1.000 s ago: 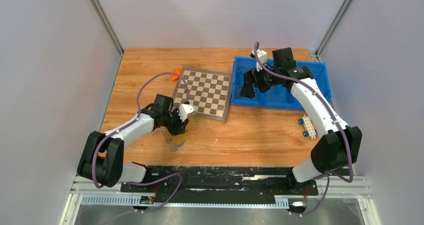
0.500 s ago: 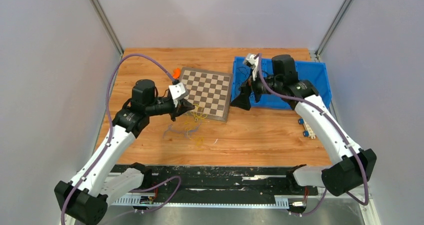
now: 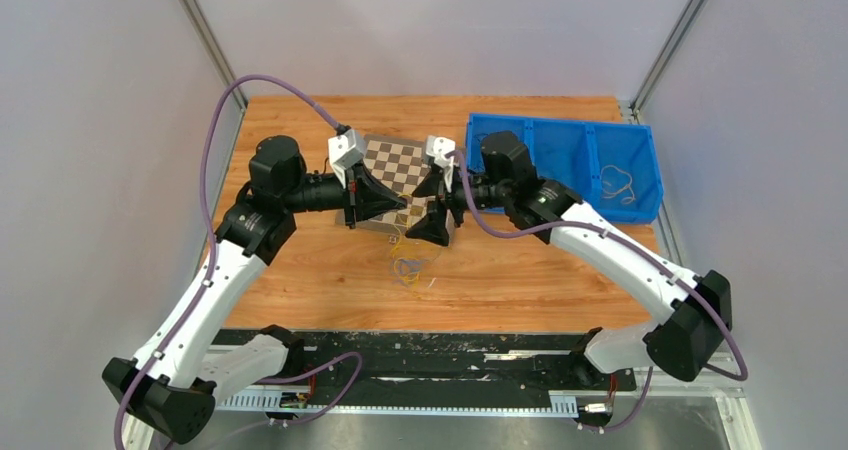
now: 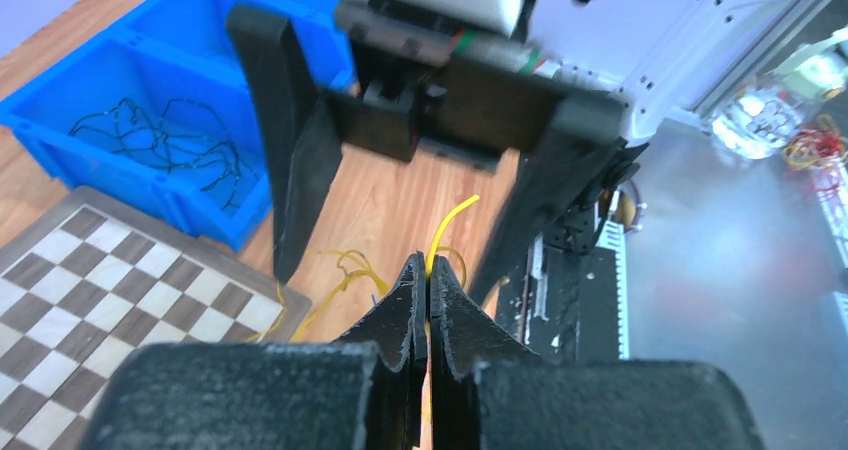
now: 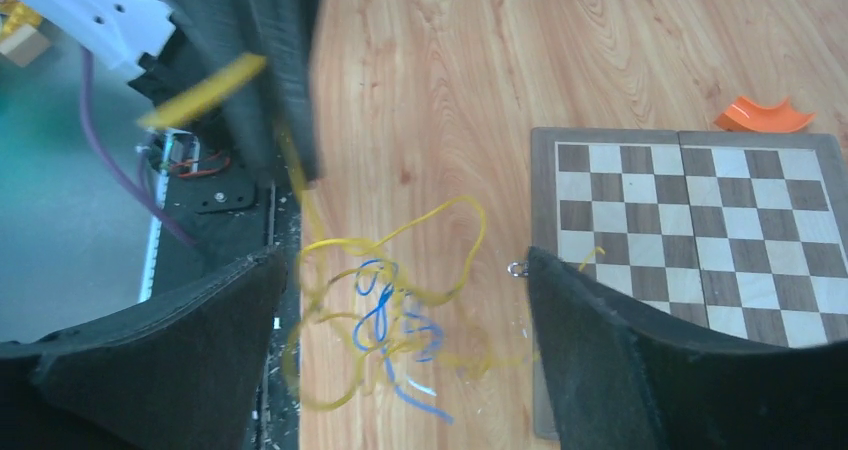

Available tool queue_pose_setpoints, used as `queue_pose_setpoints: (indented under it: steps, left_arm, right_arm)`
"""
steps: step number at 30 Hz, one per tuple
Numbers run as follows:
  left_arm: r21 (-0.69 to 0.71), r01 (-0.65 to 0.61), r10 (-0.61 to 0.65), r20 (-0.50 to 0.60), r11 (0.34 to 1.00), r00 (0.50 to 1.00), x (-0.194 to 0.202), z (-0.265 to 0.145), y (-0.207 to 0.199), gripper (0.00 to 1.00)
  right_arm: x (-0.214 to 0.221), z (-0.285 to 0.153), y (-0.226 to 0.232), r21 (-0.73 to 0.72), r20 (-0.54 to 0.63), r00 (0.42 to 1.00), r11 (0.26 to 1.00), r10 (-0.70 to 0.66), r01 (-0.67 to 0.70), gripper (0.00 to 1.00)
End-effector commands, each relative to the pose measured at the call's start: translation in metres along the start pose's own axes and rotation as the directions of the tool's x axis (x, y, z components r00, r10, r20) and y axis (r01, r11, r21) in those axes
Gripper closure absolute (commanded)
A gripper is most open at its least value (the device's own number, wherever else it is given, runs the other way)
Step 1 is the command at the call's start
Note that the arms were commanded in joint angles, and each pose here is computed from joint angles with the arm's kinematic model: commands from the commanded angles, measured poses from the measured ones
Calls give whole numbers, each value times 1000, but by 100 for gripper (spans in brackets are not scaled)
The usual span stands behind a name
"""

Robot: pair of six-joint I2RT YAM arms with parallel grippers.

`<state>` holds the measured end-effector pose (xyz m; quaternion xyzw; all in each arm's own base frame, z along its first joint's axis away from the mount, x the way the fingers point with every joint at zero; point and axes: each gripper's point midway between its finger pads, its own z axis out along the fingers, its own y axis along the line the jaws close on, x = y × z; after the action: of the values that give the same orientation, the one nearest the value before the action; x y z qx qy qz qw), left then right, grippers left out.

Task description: Untangle the cables

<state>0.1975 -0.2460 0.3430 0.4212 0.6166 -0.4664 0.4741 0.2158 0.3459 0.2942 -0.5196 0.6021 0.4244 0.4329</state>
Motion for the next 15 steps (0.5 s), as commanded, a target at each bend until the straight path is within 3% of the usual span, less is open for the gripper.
queue_pose_setpoints:
  steps: [1, 3, 4, 8, 11, 15]
  left_arm:
    - [61, 10, -15, 71, 998, 997, -35, -1, -18, 100]
    - [42, 7, -11, 85, 999, 996, -41, -2, -17, 100]
    - [31, 5, -7, 91, 999, 996, -44, -3, -16, 100]
    - [-38, 7, -1, 156, 999, 988, -75, -20, -6, 100]
    - [-83, -62, 77, 203, 995, 976, -106, -36, -7, 100]
    - [-149, -109, 145, 255, 983, 956, -142, -53, -8, 100]
  right_arm:
    - [-10, 23, -2, -10, 59, 996, 997, -73, 74, 25]
    - [1, 28, 3, -29, 40, 996, 997, -75, 76, 52]
    - [8, 28, 4, -27, 26, 997, 997, -67, 68, 61]
    - [62, 21, 4, -3, -72, 996, 999, -46, 46, 85]
    - [114, 15, 13, -18, -155, 988, 1000, -22, 20, 91]
    - [172, 8, 18, -14, -258, 966, 999, 24, -29, 86]
